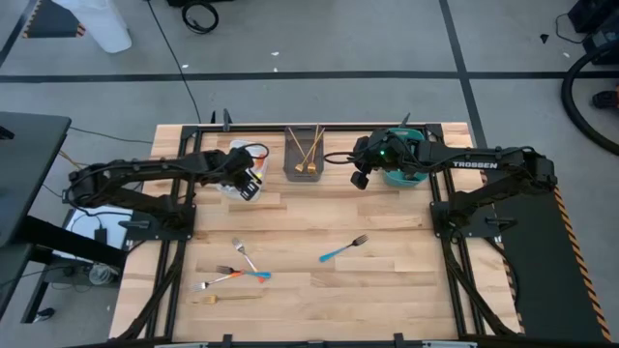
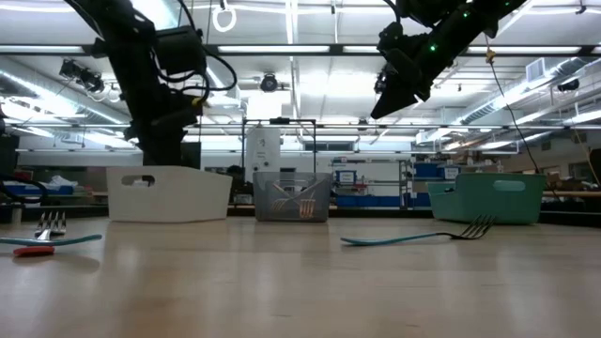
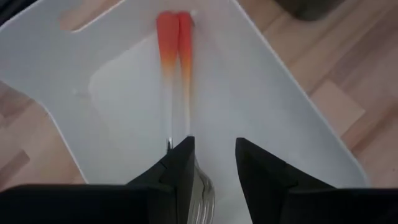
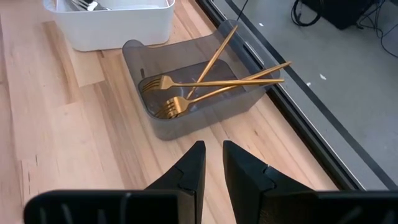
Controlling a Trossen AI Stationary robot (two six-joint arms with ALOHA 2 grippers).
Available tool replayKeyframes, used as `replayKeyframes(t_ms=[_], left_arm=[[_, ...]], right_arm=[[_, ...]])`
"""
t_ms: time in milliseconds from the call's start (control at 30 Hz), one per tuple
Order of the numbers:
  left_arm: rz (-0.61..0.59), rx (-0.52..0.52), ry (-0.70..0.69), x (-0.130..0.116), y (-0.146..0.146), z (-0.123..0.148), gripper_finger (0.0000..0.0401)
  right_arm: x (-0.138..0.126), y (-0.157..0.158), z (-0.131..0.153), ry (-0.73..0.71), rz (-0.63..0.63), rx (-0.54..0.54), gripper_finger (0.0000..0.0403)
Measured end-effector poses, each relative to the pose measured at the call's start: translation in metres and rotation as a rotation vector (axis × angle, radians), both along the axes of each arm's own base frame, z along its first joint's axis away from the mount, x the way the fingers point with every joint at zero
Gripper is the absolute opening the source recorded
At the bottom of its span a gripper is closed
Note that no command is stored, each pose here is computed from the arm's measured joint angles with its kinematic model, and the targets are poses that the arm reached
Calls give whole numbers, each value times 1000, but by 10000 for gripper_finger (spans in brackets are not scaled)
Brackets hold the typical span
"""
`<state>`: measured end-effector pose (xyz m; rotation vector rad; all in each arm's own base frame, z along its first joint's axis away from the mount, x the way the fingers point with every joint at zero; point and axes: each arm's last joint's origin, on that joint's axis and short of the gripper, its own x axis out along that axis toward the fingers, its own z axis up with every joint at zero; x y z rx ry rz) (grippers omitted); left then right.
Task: Sort silverware by color (type)
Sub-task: Put the blue fork into the green bin
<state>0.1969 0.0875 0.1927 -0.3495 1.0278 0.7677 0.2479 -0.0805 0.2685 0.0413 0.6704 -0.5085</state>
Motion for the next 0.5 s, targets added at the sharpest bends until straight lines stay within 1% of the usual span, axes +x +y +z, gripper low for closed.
replayKeyframes(t_ms=[167, 400, 500], left_arm=[[28, -26, -55, -1, -1, 5, 125], [-1, -24, -163, -6, -12, 22, 125], [-15, -24, -242, -5, -17, 30, 126]], right_arm=[[0, 1, 0, -4, 21, 16, 67], [1, 3, 0, -18, 78, 59, 67], [1, 3, 0, -20, 78, 64, 67]])
